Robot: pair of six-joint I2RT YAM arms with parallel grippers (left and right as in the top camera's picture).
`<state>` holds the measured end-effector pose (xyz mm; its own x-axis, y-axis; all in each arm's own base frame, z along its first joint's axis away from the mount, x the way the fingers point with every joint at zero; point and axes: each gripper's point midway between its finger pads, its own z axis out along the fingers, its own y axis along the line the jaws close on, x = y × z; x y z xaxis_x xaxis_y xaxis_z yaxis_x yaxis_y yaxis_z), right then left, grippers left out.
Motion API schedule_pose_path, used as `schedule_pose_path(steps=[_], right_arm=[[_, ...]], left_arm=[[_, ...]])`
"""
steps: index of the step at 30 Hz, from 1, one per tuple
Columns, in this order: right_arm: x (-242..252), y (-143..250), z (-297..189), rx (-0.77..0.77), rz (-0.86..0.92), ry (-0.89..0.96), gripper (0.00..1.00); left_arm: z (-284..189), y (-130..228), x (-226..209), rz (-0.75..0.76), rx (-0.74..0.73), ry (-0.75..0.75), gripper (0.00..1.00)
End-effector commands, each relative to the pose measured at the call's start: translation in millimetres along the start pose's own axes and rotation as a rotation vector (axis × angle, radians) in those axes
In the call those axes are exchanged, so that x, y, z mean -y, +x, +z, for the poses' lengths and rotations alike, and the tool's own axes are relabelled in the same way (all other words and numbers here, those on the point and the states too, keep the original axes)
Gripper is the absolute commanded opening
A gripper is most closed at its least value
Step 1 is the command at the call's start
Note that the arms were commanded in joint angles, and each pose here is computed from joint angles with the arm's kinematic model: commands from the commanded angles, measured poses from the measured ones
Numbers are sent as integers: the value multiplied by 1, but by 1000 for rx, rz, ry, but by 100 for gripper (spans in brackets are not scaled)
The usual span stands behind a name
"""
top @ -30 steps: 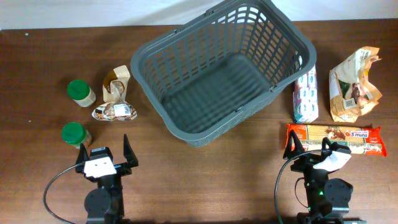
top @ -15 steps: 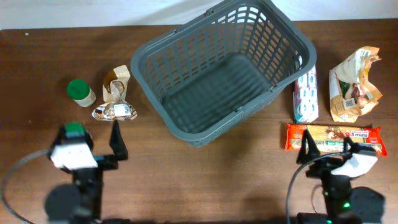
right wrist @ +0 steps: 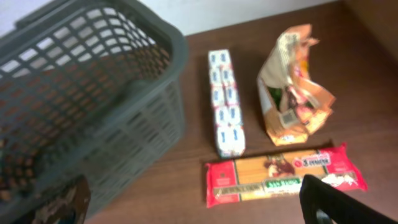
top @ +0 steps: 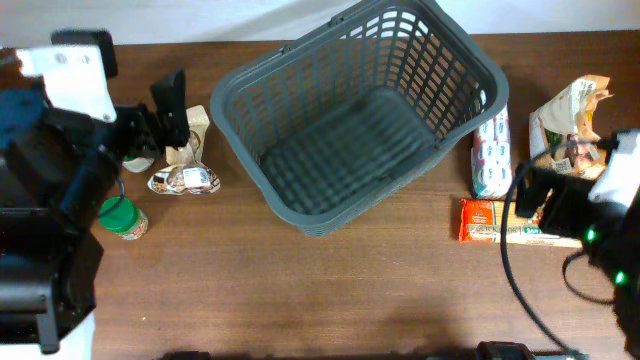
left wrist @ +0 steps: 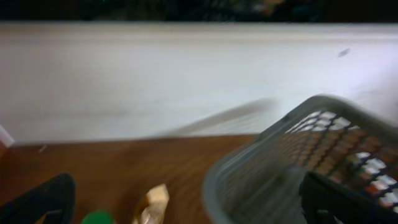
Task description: Pack container
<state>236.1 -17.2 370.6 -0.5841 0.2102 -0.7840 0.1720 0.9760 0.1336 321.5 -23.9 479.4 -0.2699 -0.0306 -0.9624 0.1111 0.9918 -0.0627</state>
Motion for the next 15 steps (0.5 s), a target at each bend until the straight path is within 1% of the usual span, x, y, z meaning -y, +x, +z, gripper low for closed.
schedule_pose_path(steps=[1,2,3,4,5,6,7,8,9,11,12,15], right_arm=[[-26,-13,8,-36,-30,-125,94],[-29,-14,12,-49,-29,-140,80],[-30,-16,18,-64,-26,-146,74],[-31,-17,25,-81,-21,-144,69],[-31,-19,32,-96,-19,-142,66],[-32,-22,43,-120,1,-137,60],[-33,-26,50,-134,8,-134,49],[-33,-30,58,-146,9,-132,35],[-34,-32,63,-153,9,-131,26],[-38,-38,76,-174,4,-134,8],[-41,-41,82,-182,0,-138,4],[-52,-46,100,-209,-17,-154,4]], left_arm=[[-12,-24,30,12,71,164,99],[-14,-27,33,16,86,183,99],[-16,-30,36,19,98,197,99],[-16,-32,38,21,106,214,93],[-16,-31,42,19,103,237,83],[-16,-26,51,-9,77,285,68],[-15,-19,62,-20,42,338,59],[-14,-11,72,-22,8,379,49],[-13,-3,80,-22,-26,407,38],[-11,12,100,-13,-89,465,5],[-13,20,114,-4,-122,506,2],[-20,41,149,56,-199,599,2]])
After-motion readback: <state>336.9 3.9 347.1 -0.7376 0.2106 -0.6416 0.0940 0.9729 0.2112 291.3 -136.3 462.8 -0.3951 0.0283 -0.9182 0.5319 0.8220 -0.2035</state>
